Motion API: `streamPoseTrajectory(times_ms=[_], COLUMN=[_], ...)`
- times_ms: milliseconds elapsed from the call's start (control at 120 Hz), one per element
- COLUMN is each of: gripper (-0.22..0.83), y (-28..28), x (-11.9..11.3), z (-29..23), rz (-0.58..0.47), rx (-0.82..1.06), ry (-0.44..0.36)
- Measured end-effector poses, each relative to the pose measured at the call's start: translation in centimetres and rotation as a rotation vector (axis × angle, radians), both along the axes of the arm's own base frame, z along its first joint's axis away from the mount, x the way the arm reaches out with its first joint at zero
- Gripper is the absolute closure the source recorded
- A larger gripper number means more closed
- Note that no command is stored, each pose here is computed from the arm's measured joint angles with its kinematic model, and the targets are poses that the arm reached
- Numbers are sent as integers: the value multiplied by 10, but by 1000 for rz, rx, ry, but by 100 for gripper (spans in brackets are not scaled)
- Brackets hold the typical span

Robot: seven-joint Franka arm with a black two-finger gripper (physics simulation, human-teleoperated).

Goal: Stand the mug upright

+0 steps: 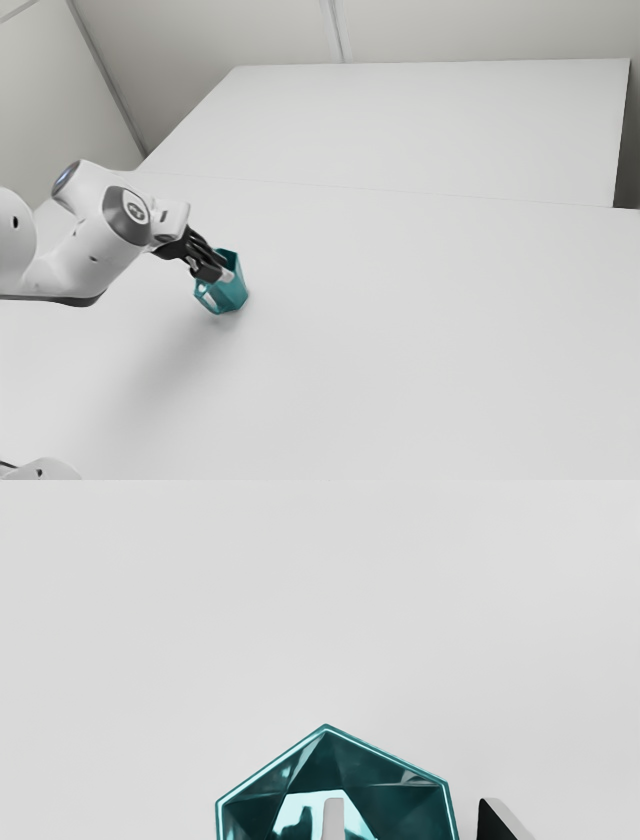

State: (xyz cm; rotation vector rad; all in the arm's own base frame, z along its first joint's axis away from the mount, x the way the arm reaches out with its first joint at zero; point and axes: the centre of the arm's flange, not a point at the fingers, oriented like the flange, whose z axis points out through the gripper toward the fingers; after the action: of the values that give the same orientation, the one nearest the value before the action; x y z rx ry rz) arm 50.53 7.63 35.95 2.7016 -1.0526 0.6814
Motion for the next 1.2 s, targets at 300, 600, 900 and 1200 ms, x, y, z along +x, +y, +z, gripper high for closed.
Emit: streamPoseTrajectory(times_ms=[300,600,900,1200], gripper=[9,2,1,0], y=[-9,-18,-38,-50], x=[2,31,49,44], z=[25,97,184,274], rz=[-13,-18,112,318], rx=[50,100,223,225], ry=[-33,26,216,265])
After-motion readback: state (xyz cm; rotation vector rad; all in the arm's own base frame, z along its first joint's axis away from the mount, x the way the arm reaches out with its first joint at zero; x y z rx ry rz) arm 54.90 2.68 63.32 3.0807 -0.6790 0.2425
